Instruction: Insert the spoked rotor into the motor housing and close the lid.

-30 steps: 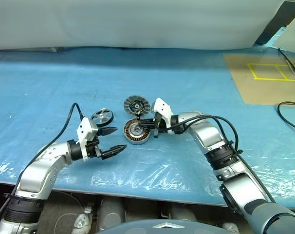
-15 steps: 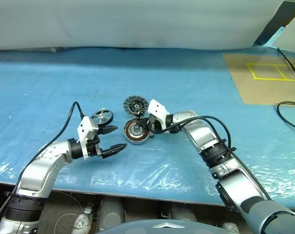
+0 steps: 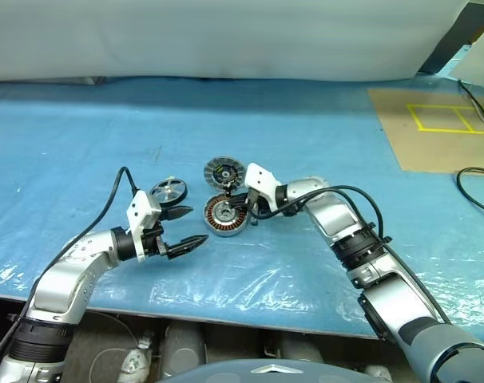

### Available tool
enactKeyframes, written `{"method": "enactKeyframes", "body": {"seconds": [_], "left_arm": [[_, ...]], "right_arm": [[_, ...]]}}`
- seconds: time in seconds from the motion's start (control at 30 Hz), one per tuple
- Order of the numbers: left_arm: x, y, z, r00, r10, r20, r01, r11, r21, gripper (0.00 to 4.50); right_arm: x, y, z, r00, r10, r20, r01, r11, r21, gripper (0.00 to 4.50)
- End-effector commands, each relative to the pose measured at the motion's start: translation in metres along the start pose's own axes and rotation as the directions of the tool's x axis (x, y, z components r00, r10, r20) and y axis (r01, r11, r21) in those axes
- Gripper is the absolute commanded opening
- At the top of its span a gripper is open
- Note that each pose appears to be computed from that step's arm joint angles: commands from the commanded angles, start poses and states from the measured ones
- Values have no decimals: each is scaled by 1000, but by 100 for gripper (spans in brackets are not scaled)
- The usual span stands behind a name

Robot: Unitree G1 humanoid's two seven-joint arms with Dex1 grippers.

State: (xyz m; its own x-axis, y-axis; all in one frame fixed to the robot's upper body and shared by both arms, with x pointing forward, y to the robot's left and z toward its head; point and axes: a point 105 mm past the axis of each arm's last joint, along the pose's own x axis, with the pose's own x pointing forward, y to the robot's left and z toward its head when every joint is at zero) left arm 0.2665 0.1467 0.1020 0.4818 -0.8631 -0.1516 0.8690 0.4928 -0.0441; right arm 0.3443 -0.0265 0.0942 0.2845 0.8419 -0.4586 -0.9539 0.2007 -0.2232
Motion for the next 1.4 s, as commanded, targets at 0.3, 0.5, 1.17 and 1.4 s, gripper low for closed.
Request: {"method": "enactKeyframes", "body": {"seconds": [0.3, 0.5, 1.17, 1.4], "left_arm": [[-1, 5, 10, 999, 8, 32, -8, 1000, 15, 442], [-1, 3, 11, 999, 6, 32, -6, 1000, 13, 442], [2, 3, 7, 1000, 1, 23, -1, 1000, -2, 442], [2, 1, 4, 1000, 0, 21, 0, 1000, -7, 442]], "right_arm": [[2, -1, 33, 991, 20, 132, -27, 998, 48, 2], [7, 0, 37, 990, 16, 143, -24, 998, 53, 2], [8, 9, 39, 987, 161, 1, -157, 960, -231, 2], [10, 9, 49, 982, 169, -80, -187, 895, -406, 2]]}}
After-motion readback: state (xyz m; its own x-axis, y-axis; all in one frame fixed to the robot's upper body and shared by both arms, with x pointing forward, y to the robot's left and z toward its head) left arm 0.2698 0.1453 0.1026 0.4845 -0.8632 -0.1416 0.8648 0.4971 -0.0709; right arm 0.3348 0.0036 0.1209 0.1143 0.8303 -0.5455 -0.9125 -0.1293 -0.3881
